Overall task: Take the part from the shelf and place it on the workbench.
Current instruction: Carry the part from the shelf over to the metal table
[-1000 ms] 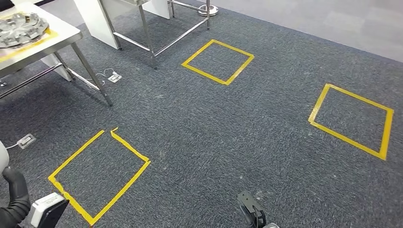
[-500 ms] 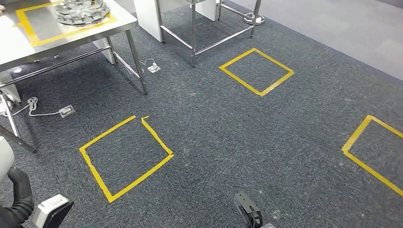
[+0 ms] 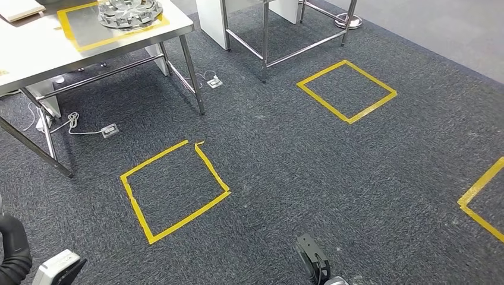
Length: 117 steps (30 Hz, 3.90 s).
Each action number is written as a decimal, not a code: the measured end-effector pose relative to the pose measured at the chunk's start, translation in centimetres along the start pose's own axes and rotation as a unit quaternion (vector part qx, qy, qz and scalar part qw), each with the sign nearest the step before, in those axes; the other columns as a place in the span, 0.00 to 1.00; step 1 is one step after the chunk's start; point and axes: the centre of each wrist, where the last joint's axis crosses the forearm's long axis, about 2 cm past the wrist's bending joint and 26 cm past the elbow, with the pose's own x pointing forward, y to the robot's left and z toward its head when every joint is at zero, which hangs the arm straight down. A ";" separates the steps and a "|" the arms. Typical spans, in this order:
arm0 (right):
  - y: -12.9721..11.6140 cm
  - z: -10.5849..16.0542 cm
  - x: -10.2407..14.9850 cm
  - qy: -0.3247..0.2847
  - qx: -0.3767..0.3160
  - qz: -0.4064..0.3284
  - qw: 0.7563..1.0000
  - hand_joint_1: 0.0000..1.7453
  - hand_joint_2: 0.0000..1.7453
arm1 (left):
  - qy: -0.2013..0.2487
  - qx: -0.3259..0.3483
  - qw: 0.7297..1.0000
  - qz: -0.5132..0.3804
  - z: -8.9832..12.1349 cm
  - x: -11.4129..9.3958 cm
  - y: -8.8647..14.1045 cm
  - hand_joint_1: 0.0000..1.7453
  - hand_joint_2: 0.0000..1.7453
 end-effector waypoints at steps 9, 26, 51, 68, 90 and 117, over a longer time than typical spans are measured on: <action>0.0 0.1 -0.2 0.006 -0.002 -0.004 1.000 0.00 0.00 | 0.002 0.011 1.000 -0.003 -0.2 0.1 0.1 1.00 1.00; 0.4 0.4 -1.3 0.013 -0.007 -0.014 1.000 0.00 0.00 | 0.014 0.013 1.000 0.000 -0.3 0.3 -0.3 1.00 1.00; 0.4 1.2 -2.8 0.024 -0.013 -0.024 0.999 0.00 0.00 | 0.024 0.006 1.000 -0.002 -0.2 0.7 -0.4 1.00 1.00; -0.1 0.9 -1.8 0.011 -0.011 -0.023 1.000 0.00 0.00 | 0.033 -0.004 0.999 -0.006 -0.4 0.9 -0.8 1.00 1.00; 0.0 0.8 -1.8 0.020 -0.002 -0.019 1.000 0.00 0.00 | 0.036 -0.024 0.999 0.018 0.0 1.6 -1.6 1.00 1.00; 0.7 1.1 -2.9 0.052 0.006 -0.032 0.998 0.00 0.00 | 0.024 -0.016 0.999 0.025 0.1 1.3 -1.4 1.00 1.00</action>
